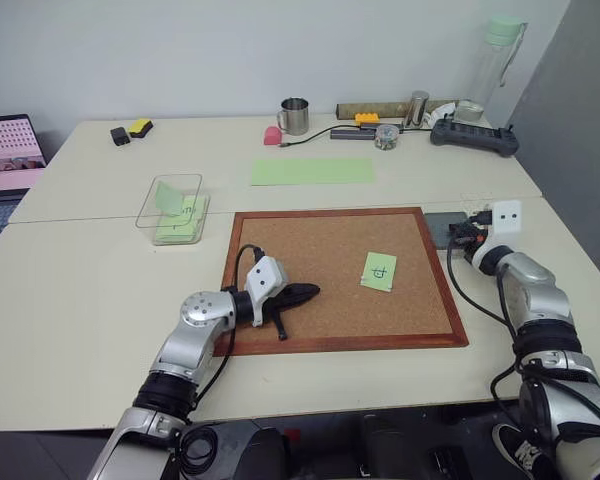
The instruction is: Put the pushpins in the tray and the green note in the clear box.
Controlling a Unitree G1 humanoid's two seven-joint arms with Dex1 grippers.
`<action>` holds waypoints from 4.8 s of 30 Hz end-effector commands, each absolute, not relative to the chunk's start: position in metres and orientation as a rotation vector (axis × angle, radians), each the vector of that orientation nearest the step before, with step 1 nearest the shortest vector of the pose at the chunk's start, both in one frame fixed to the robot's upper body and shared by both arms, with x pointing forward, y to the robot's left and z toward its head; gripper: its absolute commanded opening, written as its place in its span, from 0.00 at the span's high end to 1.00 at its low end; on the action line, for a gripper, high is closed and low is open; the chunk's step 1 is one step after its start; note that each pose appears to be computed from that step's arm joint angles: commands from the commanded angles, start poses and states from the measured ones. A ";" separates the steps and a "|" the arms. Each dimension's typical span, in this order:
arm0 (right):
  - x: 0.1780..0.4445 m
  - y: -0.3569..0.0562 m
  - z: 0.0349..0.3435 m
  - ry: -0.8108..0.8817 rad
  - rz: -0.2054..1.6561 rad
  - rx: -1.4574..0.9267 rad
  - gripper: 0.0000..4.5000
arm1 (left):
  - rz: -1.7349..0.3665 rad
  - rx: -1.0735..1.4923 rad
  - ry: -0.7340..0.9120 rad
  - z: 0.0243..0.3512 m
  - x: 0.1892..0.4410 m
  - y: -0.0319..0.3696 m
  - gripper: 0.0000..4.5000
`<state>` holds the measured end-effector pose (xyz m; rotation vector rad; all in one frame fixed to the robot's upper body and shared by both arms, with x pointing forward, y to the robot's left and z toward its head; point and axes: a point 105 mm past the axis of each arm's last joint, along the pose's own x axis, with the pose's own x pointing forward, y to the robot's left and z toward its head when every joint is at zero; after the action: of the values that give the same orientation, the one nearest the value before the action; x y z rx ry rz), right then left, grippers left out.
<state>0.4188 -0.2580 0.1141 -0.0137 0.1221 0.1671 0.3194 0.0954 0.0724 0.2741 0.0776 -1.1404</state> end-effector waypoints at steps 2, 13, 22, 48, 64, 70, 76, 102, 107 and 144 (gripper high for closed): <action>0.421 -0.264 0.140 0.024 0.168 -0.032 0.48 | -1.137 0.274 0.170 0.052 0.312 0.100 1.00; 0.385 -0.220 0.159 -0.054 0.531 -0.076 0.10 | -1.140 0.276 0.173 0.052 0.312 0.100 1.00; 0.318 -0.159 0.114 0.059 0.862 -0.173 0.10 | -1.151 0.274 0.176 0.051 0.312 0.098 1.00; 0.315 -0.129 0.085 0.085 0.902 -0.148 0.72 | -1.163 0.284 0.178 0.052 0.310 0.101 1.00; 0.314 -0.130 0.108 -0.018 0.886 -0.142 0.99 | -1.168 0.284 0.184 0.053 0.310 0.100 1.00; 0.309 -0.125 0.132 -0.089 0.897 -0.080 0.99 | -1.172 0.283 0.192 0.051 0.308 0.101 1.00; 0.318 -0.138 0.138 -0.100 0.829 -0.072 0.99 | -1.173 0.282 0.195 0.051 0.308 0.101 1.00; 0.429 -0.259 0.141 0.020 0.185 0.017 0.59 | -1.155 0.286 0.189 0.052 0.306 0.103 1.00; 0.431 -0.258 0.151 -0.022 0.203 0.028 0.34 | -1.150 0.286 0.190 0.052 0.306 0.103 1.00; 0.333 -0.078 0.091 0.080 0.912 -0.133 0.37 | -1.164 0.294 0.196 0.051 0.302 0.103 1.00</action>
<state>0.3297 -0.0769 0.0842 -0.1319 0.1116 0.9263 0.3116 0.1000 0.0717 0.2970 0.1060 -1.1504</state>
